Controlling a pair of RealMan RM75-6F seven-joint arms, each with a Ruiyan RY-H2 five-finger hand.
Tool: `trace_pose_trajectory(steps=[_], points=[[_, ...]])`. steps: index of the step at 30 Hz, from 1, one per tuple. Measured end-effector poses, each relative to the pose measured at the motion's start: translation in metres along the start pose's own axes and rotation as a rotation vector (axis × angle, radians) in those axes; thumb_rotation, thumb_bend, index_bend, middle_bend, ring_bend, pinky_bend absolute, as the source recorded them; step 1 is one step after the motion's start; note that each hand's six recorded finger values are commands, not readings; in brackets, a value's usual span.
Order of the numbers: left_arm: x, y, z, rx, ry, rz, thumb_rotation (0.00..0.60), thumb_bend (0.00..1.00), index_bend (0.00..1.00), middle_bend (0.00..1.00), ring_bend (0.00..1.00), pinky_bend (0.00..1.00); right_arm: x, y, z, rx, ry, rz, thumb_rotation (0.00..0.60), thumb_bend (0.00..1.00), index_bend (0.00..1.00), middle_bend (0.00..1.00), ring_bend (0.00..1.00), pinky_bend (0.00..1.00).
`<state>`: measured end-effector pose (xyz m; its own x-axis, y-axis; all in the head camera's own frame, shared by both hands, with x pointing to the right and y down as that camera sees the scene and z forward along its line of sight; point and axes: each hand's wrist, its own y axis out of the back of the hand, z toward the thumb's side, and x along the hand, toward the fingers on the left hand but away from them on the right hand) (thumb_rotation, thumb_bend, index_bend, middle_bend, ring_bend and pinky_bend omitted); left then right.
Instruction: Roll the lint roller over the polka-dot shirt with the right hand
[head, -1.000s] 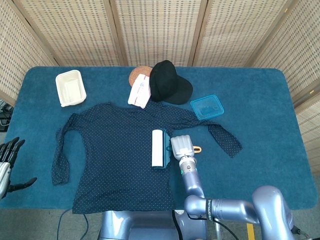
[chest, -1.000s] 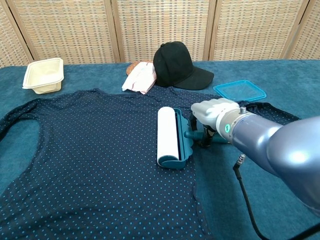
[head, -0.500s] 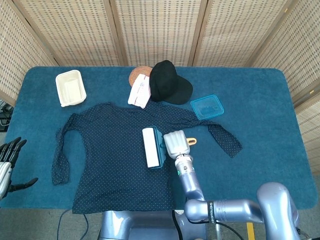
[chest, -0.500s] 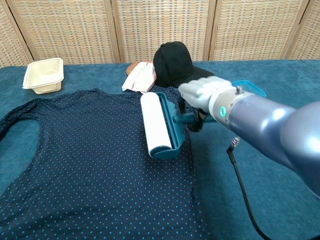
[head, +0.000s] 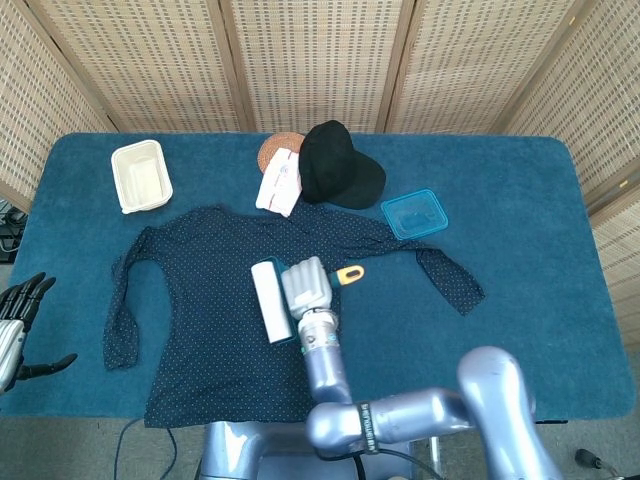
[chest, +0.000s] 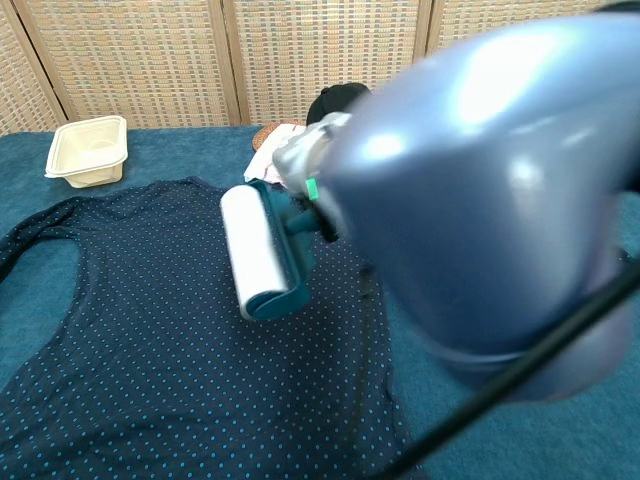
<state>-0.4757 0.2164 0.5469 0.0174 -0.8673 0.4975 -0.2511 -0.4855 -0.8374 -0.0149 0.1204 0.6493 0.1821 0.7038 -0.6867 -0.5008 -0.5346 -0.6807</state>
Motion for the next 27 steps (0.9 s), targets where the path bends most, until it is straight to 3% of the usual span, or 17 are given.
trace_pose_trajectory(steps=[6, 14, 20, 27], points=[[0.003, 0.000, -0.002, -0.005, 0.005, -0.006, 0.600, 0.00, 0.00, 0.00, 0.00, 0.00, 0.003, 0.000, 0.036, 0.058, 0.009, 0.027, 0.600, 0.89, 0.74, 1.00, 1.00, 1.00], [0.003, 0.000, -0.002, -0.004, 0.006, -0.009, 0.600, 0.00, 0.00, 0.00, 0.00, 0.00, 0.005, -0.008, 0.055, 0.081, 0.008, 0.050, 0.600, 0.89, 0.74, 1.00, 1.00, 1.00], [0.003, 0.000, -0.003, -0.004, 0.008, -0.007, 0.600, 0.00, 0.00, 0.00, 0.00, 0.00, 0.002, -0.019, 0.053, 0.128, -0.013, 0.049, 0.600, 0.89, 0.74, 1.00, 1.00, 1.00], [0.003, -0.002, -0.001, 0.005, 0.006, -0.009, 0.600, 0.00, 0.00, 0.00, 0.00, 0.00, -0.009, -0.039, 0.029, 0.129, -0.065, 0.076, 0.600, 0.89, 0.74, 1.00, 1.00, 1.00]])
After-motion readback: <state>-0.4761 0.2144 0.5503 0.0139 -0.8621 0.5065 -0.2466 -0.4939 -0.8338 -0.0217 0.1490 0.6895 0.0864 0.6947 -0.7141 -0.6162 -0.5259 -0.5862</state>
